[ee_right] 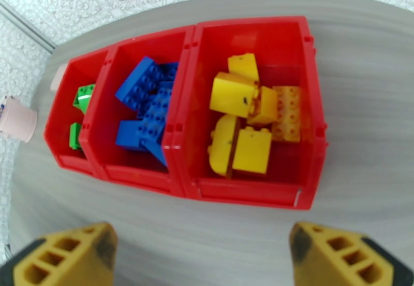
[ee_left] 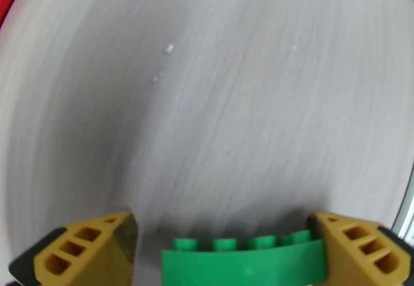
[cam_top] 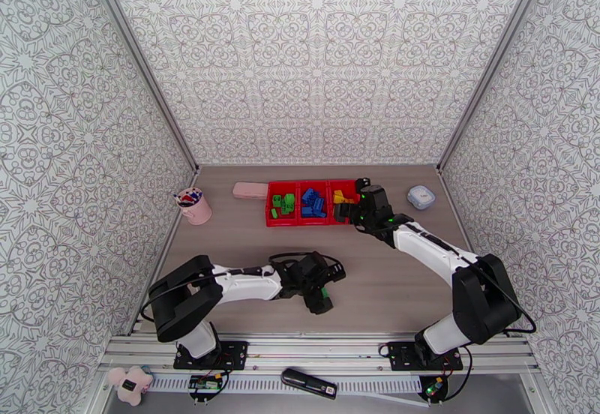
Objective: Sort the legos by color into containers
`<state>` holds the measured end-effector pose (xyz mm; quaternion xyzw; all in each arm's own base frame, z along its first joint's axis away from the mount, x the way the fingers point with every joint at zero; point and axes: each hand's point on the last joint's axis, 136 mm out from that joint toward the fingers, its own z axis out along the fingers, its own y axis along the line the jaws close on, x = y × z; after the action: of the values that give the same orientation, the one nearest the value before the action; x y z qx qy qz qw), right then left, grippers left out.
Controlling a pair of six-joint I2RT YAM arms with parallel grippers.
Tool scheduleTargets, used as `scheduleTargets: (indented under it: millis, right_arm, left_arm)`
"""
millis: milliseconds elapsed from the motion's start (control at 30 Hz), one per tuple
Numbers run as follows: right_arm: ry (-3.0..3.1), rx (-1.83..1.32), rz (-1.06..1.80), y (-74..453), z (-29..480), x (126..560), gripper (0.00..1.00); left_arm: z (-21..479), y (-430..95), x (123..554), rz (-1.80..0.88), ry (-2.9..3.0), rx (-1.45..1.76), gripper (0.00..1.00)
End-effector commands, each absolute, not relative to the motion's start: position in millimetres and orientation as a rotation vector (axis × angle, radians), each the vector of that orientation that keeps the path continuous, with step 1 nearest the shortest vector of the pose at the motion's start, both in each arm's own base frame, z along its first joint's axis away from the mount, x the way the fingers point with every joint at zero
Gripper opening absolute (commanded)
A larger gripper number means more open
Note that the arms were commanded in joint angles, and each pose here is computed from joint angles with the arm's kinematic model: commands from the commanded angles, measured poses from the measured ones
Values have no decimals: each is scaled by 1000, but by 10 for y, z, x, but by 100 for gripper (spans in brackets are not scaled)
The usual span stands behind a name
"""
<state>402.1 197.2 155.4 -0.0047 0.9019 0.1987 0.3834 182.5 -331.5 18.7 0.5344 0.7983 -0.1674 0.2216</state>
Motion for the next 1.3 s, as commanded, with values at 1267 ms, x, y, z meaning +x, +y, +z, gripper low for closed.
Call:
scheduleTargets:
  millis: [1267]
  right_arm:
    - [2224, -179, 591, 2283, 1968, 3329, 93]
  left_arm:
    - [1680, -2483, 2762, -434, 2002, 666, 46]
